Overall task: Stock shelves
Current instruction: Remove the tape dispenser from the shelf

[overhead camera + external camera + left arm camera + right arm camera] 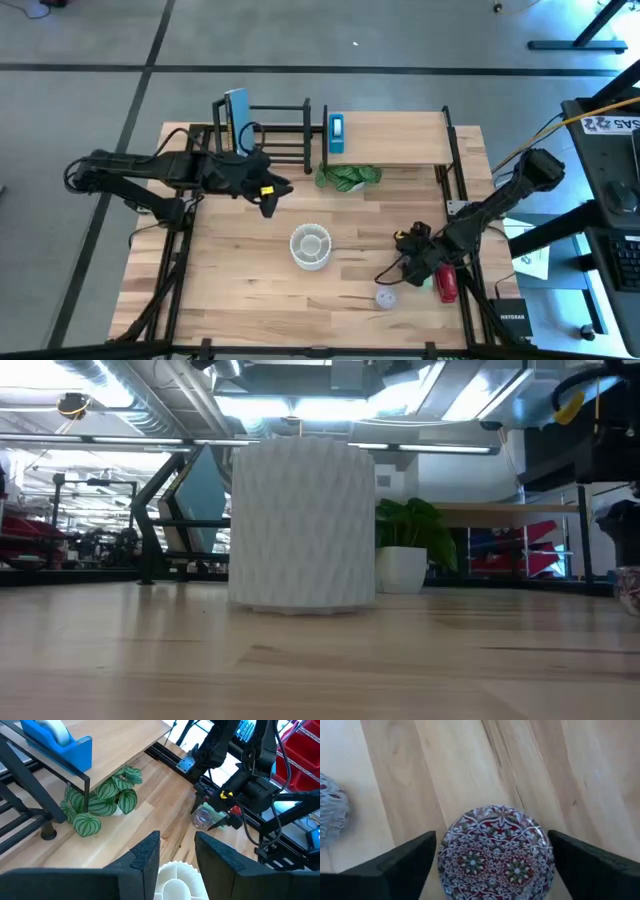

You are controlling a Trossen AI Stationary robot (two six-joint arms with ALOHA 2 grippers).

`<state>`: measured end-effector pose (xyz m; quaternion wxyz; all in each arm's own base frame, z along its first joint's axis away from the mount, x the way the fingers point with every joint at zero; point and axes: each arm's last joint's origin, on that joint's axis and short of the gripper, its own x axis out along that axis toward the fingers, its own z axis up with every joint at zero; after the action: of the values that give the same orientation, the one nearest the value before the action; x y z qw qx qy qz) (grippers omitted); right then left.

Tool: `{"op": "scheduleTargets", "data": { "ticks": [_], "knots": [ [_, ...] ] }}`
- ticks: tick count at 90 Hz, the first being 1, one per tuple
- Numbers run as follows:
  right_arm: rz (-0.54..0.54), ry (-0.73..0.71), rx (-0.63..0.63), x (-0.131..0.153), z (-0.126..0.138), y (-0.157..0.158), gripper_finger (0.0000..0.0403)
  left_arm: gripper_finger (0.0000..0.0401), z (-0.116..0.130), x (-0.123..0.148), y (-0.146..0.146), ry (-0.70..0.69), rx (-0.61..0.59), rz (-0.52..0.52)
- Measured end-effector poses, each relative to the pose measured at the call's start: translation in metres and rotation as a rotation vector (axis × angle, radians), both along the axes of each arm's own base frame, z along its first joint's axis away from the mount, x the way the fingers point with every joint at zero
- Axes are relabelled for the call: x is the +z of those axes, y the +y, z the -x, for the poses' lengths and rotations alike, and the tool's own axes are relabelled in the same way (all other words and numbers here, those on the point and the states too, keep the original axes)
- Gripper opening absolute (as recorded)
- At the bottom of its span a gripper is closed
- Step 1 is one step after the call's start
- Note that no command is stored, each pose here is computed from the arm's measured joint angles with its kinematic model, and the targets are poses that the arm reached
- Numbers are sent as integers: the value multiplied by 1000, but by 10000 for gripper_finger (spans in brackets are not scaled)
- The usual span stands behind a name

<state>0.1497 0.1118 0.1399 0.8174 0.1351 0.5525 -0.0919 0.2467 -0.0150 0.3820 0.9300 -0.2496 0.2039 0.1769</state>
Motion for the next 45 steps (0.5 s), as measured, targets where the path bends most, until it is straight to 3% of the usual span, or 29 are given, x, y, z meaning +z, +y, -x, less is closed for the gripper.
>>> {"op": "scheduleTargets", "data": {
  "ticks": [30,45],
  "knots": [
    [-70,-96,11,36,-24,4,368,107,0,0,0,-12,19,30],
    [12,-119,79,57,-37,-3,359,107,0,0,0,-14,23,37]
  ]
}}
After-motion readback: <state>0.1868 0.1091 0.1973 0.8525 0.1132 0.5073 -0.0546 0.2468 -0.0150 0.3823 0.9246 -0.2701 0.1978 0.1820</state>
